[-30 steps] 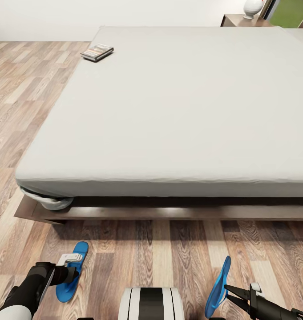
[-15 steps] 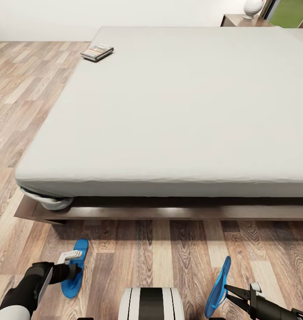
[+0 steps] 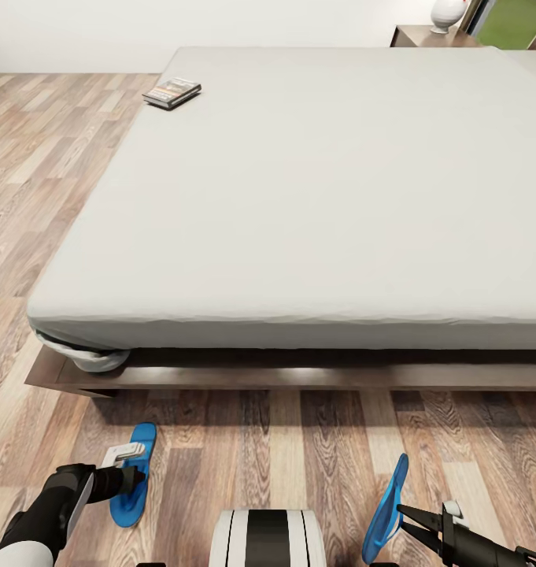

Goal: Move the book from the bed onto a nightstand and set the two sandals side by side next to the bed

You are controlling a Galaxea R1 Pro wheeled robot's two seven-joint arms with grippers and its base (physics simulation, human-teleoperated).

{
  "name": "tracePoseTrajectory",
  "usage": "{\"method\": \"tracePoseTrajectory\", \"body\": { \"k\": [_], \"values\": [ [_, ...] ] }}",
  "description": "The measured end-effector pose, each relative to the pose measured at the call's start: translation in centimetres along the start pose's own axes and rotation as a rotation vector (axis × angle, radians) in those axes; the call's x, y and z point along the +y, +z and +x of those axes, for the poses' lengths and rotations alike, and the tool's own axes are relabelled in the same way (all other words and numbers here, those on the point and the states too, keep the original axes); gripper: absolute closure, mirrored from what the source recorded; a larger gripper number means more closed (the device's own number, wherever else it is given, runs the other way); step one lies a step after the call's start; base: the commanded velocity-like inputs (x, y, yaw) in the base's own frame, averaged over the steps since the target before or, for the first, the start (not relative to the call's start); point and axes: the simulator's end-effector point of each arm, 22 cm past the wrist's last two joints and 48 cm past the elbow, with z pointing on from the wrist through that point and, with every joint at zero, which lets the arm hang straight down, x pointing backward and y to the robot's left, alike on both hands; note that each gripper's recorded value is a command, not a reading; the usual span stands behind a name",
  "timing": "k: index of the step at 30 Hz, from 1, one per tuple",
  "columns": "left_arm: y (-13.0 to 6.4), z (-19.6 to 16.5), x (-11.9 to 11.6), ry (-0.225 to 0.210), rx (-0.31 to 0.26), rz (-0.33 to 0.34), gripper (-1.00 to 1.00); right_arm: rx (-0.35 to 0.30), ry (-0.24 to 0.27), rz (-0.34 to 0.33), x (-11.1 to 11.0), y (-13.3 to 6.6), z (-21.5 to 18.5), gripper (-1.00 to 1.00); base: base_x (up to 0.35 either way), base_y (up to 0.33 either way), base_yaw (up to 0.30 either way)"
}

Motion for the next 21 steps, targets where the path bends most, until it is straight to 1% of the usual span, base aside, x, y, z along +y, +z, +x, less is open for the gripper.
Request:
{"method": "tracePoseTrajectory", "body": {
  "k": [10,21],
  "values": [
    [0.00,-0.37,0.44,0.006,-0.016,-0.024,1.00,0.000,0.000,0.000,0.00,0.00,0.00,1.00,0.000,0.000,0.000],
    [-0.01,-0.51,0.49,0.008,-0.022,-0.026,1.00,0.000,0.000,0.000,0.00,0.00,0.00,1.00,0.000,0.000,0.000]
  ]
}}
